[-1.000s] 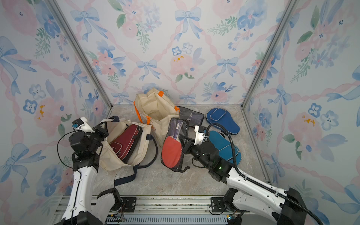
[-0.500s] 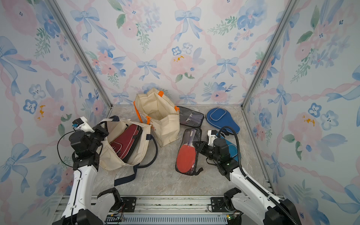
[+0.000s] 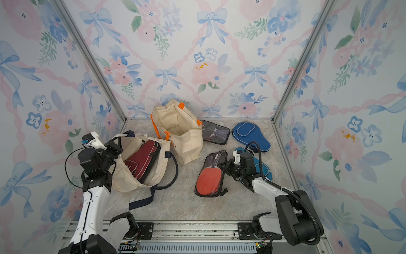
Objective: Remove the ping pong set from the canvas bag
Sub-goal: Place the ping pong set at the center of the board, then pick up the ping pong set from the canvas bag.
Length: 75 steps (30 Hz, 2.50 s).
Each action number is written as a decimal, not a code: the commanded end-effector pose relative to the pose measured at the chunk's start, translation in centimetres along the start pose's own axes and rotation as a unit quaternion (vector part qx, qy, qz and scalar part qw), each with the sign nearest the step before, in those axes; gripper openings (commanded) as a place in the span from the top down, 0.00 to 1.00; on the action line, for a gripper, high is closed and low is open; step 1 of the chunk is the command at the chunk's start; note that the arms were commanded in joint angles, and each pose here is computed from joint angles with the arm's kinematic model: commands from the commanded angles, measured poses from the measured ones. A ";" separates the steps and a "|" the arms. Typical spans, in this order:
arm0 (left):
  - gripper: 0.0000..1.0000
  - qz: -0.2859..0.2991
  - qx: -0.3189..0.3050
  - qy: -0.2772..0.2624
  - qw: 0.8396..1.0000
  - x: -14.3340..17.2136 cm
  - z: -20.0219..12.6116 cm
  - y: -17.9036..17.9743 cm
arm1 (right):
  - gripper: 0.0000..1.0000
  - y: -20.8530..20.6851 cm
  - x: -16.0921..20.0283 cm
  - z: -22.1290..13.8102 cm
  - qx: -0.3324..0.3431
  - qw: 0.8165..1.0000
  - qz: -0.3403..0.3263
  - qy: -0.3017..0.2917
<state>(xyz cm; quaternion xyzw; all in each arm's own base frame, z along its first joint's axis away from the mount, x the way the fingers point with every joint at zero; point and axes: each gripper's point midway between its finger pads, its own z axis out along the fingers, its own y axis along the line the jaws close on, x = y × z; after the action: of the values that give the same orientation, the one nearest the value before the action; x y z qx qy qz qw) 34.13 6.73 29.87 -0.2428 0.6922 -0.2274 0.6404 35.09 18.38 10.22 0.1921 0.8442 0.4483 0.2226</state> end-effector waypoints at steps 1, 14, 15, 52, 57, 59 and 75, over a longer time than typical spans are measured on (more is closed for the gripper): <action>1.00 0.010 0.034 -0.026 0.999 -1.5 -0.1 -1.5 | 1.00 1.0 -2.2 0.6 -0.027 0.999 -0.016 -0.009; 1.00 0.010 0.034 -0.025 0.999 -1.5 0.0 -1.5 | 0.77 -1.2 -5.5 0.5 0.055 0.996 -0.065 -0.007; 1.00 0.010 0.034 -0.025 0.999 -1.5 0.0 -1.5 | 0.75 -1.4 -5.6 0.5 0.059 0.996 -0.063 -0.002; 1.00 0.008 0.036 -0.019 0.999 -1.1 0.1 -1.5 | 0.29 10.8 1.1 -1.3 0.118 0.882 -0.438 -0.128; 1.00 0.009 0.035 -0.020 0.999 -1.1 0.1 -1.4 | 0.29 15.5 3.1 -1.8 0.042 0.875 -0.452 -0.169; 1.00 0.010 0.035 -0.021 0.999 -1.1 0.1 -1.5 | 0.26 17.3 4.0 -1.7 0.022 0.871 -0.455 -0.184; 1.00 0.014 0.037 -0.020 0.999 -0.9 0.1 -1.7 | 0.25 29.2 14.4 10.9 -0.201 0.948 -0.244 -0.033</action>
<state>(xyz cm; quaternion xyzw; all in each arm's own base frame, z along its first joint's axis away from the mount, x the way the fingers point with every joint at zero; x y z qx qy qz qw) 34.30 6.62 29.77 -0.2407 0.6920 -0.2316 0.6400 33.50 44.78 27.40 -0.0956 0.7534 0.4443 0.4752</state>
